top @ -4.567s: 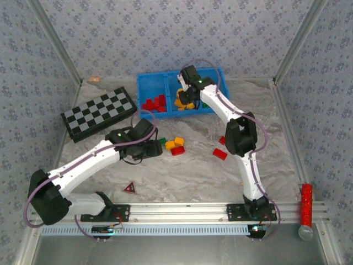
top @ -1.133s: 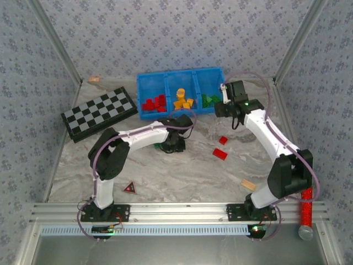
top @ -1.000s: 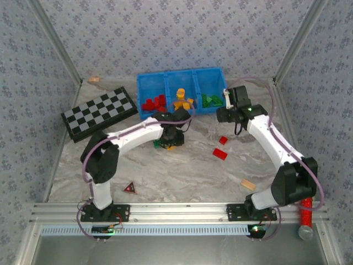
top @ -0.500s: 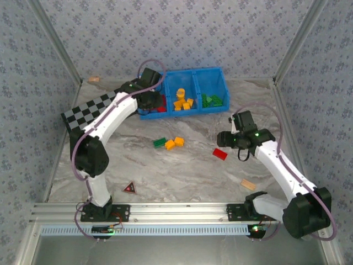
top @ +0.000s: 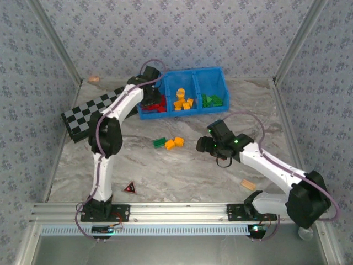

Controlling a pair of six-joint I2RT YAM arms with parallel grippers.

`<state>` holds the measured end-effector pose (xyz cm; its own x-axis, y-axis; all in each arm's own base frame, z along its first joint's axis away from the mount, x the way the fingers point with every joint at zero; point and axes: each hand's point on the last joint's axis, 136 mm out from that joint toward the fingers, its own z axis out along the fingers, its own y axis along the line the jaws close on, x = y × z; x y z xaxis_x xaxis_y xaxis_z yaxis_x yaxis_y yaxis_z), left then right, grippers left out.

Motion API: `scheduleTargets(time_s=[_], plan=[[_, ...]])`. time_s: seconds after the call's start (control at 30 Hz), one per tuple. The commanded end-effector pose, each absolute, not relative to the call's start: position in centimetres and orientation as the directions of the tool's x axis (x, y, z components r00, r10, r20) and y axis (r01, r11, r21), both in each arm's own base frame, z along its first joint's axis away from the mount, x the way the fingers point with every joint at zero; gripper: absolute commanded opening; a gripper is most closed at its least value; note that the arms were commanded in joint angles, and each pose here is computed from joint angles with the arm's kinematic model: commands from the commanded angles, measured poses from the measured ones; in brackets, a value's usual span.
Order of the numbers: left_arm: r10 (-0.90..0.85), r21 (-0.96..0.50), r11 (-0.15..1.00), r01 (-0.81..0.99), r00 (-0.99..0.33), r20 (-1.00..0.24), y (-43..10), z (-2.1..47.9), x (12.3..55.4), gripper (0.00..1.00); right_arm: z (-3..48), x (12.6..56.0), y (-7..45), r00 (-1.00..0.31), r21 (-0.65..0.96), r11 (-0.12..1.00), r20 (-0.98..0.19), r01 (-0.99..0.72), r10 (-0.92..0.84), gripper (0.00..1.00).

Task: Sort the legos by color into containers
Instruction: Place the lego in the container, then pick up the lego from the center of the table.

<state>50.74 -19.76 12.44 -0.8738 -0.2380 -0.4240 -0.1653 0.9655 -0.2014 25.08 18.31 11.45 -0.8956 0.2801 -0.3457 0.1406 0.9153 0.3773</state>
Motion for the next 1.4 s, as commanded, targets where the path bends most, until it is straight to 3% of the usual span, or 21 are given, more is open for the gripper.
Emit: scheduleTargets(time_s=[0.0, 0.2, 0.53, 0.67, 1.2, 1.37], plan=[[-0.259, -0.239, 0.956, -0.168, -0.867, -0.426, -19.7, 12.8, 52.4, 0.15, 12.6, 26.8, 20.2, -0.851, 0.442, 0.865, -0.336, 0.237, 0.405, 0.8], [-0.271, -0.231, 0.953, -0.194, -0.889, -0.37, -19.1, 10.2, 52.5, 0.2, 12.3, 28.5, 23.1, -0.87, 0.424, 0.875, -0.31, 0.234, 0.383, 0.8], [-0.275, -0.235, 0.951, -0.2, -0.895, -0.352, -18.6, 9.5, 52.2, 0.49, 10.6, 31.2, 27.4, -0.919, 0.378, 0.91, -0.275, 0.169, 0.284, 0.8], [-0.279, -0.264, 0.946, -0.187, -0.883, -0.377, -18.4, 11.3, 52.3, 0.55, 9.7, 31.6, 28.4, -0.93, 0.363, 0.919, -0.26, 0.154, 0.259, 0.8], [-0.265, -0.35, 0.934, -0.076, -0.803, -0.533, -17.7, 22.7, 49.9, 0.6, 6.0, 32.2, 30.2, -0.954, 0.307, 0.942, -0.217, 0.136, 0.209, 0.79], [-0.252, -0.345, 0.937, -0.055, -0.79, -0.559, -16.8, 24.7, 47.7, 0.6, 4.7, 32.5, 30.2, -0.958, 0.288, 0.948, -0.205, 0.136, 0.2, 0.74]])
